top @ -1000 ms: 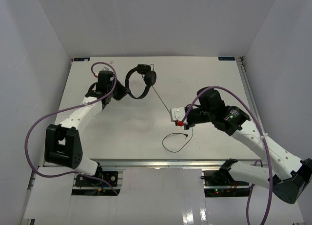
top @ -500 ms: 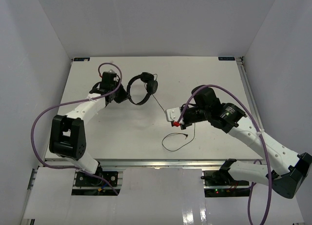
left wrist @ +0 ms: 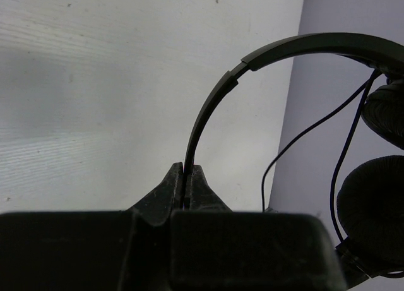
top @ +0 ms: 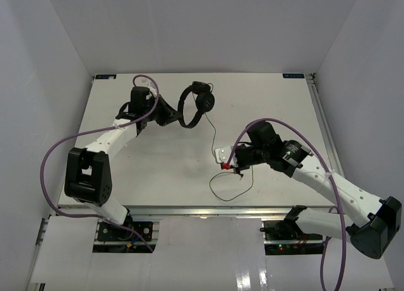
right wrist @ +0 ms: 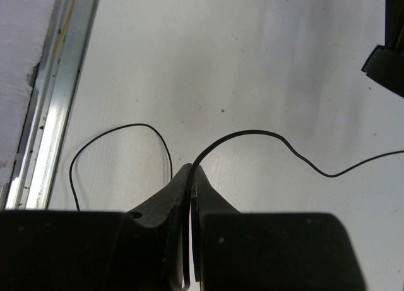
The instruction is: Wrap the headphones
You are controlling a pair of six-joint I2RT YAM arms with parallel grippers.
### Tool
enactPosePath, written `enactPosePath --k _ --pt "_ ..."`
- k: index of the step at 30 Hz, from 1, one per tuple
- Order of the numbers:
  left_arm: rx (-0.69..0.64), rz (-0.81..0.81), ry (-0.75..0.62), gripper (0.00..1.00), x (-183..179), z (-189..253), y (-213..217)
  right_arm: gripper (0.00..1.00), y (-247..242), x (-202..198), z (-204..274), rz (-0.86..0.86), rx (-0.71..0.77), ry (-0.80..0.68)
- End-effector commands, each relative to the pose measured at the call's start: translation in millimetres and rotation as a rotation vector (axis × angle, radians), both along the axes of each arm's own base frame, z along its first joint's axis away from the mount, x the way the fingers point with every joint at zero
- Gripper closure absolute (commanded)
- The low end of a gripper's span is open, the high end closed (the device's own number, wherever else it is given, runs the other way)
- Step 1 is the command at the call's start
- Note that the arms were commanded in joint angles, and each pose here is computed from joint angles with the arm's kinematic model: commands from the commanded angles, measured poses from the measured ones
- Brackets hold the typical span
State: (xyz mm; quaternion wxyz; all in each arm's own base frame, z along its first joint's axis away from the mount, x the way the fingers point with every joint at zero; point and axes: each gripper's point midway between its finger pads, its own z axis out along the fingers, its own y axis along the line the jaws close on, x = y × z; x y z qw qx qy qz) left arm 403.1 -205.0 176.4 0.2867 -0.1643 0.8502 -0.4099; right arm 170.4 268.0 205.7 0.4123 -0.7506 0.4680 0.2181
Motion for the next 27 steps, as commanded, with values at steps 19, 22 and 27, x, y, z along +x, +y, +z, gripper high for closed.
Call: enactPosePath --k 19,22,27 --pt "-0.114 -0.187 -0.226 1.00 -62.9 96.5 -7.0 0.92 -59.1 104.2 75.7 -0.463 0.267 -0.135" --pt "-0.120 -0.198 -0.229 1.00 -67.6 96.3 -7.1 0.92 -73.0 120.9 83.9 -0.561 0.306 -0.152" --pt "-0.093 -0.201 -0.238 1.00 -73.1 94.5 -2.2 0.92 -93.2 137.3 93.1 -0.654 0.337 -0.174"
